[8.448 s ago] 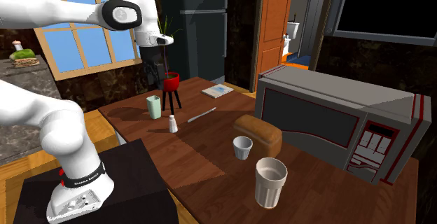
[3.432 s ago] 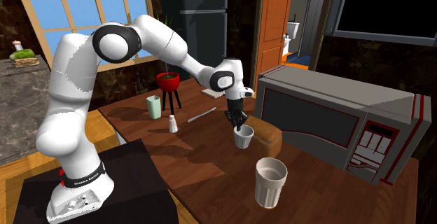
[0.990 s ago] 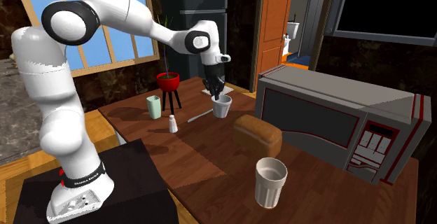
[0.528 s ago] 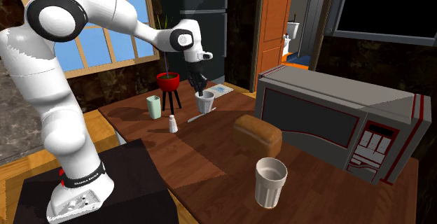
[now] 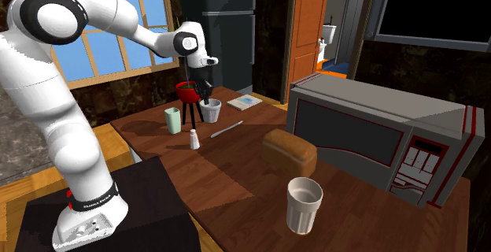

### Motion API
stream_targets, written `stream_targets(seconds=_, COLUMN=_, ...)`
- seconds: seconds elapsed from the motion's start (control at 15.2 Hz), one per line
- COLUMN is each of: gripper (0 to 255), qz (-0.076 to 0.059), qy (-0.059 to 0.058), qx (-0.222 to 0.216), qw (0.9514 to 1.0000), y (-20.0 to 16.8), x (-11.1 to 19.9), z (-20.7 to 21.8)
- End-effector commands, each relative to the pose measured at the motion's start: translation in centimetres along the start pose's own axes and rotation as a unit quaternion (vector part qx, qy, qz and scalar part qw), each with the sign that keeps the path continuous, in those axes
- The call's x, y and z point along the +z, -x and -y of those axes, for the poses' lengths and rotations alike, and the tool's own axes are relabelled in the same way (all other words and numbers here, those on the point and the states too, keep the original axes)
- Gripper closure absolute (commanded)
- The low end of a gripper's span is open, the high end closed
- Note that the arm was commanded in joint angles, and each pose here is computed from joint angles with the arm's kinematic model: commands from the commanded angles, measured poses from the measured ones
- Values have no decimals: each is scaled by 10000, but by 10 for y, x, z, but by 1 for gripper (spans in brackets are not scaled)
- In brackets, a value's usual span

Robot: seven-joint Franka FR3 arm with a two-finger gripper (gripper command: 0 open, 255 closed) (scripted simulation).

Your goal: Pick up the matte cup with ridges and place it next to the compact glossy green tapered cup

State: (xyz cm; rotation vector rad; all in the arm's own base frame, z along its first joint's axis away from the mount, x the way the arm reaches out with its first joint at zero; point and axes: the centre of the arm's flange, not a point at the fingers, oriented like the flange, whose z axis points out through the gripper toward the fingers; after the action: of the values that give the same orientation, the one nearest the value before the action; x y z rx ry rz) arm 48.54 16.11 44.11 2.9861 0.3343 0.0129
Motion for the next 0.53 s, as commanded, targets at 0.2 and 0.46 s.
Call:
stream_targets(seconds=0.2, gripper=255, qz=-1, qy=1, qx=7, qw=10000, y=19, x=-11, z=64)
stream_targets(seconds=0.46, gripper=255, qz=-1, qy=1, qx=7, qw=10000, y=34, x=-18, z=114)
